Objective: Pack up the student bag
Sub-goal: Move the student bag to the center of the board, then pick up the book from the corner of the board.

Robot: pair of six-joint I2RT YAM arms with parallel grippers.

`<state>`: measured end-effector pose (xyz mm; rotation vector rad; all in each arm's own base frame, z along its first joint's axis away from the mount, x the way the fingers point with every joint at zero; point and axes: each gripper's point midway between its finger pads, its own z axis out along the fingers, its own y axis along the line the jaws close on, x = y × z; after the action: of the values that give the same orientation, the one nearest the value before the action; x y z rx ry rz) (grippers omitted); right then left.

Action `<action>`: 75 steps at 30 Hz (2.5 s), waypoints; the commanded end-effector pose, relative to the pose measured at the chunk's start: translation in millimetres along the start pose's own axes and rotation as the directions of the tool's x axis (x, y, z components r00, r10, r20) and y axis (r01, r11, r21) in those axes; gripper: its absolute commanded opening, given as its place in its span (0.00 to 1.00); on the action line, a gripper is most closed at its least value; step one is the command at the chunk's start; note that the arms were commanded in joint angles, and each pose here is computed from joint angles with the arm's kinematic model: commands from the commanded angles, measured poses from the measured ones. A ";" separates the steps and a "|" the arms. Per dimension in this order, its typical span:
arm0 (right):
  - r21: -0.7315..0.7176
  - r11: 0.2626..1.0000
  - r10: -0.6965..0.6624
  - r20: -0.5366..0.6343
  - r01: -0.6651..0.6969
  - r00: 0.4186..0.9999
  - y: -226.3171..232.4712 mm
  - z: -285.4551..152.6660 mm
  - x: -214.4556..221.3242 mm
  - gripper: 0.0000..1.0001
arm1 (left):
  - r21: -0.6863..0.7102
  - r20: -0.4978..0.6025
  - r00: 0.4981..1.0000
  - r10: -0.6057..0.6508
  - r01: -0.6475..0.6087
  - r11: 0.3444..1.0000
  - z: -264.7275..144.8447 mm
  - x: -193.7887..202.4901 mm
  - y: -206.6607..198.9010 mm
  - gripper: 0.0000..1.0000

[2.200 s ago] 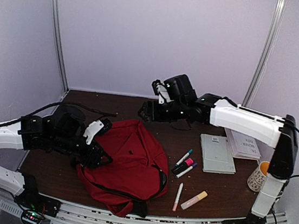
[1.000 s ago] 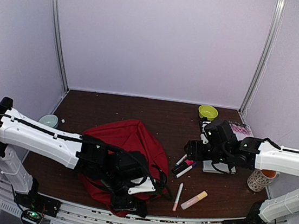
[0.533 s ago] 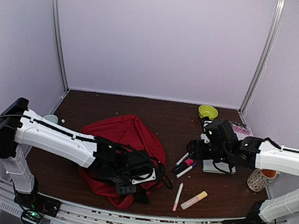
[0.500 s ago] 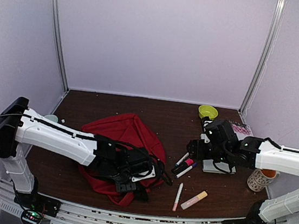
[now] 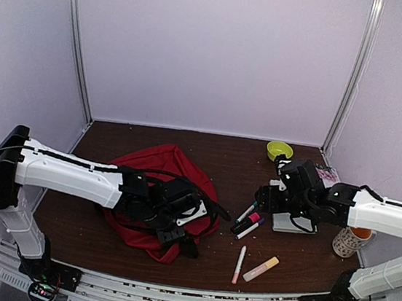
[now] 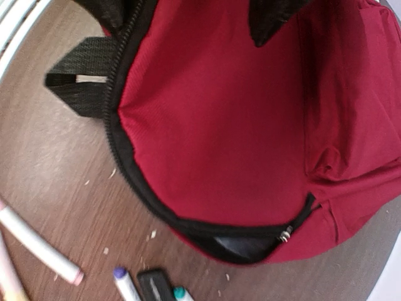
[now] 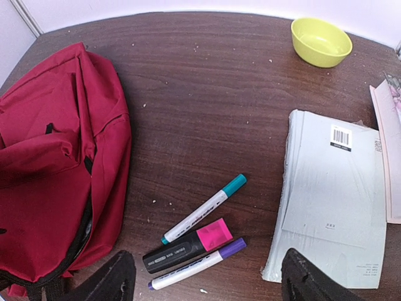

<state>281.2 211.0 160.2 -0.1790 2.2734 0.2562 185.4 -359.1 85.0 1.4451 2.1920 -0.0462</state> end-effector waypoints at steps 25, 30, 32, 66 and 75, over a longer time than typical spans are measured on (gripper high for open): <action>0.277 0.960 0.050 0.003 -0.049 0.999 -81.3 -44.6 19.7 0.85 | 0.209 0.273 0.931 -0.241 0.187 0.960 -49.3 -121.7 1.8 0.64; 0.301 0.946 0.144 -0.065 -0.118 0.987 -111.7 -29.7 33.0 0.85 | 0.250 0.307 0.899 -0.312 0.240 0.938 -41.1 -156.1 0.2 0.63; 0.321 0.935 0.184 -0.075 -0.151 0.980 -124.9 -25.9 35.2 0.85 | 0.311 0.308 0.885 -0.349 0.252 0.916 -35.1 -164.6 -9.9 0.63; 0.275 0.726 0.640 0.063 -0.630 0.766 -198.2 14.1 38.9 0.85 | 0.591 0.281 0.786 -0.551 0.311 0.744 12.3 -242.7 -56.3 0.60; 0.239 0.447 0.787 0.352 -0.862 0.506 -227.5 -11.0 17.2 1.00 | 0.585 0.291 0.787 -0.545 0.304 0.752 7.3 -235.6 -54.6 0.59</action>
<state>306.3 5.8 120.1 0.9466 2.1484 0.2760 212.5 -583.8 137.8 0.9638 2.2320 -1.0553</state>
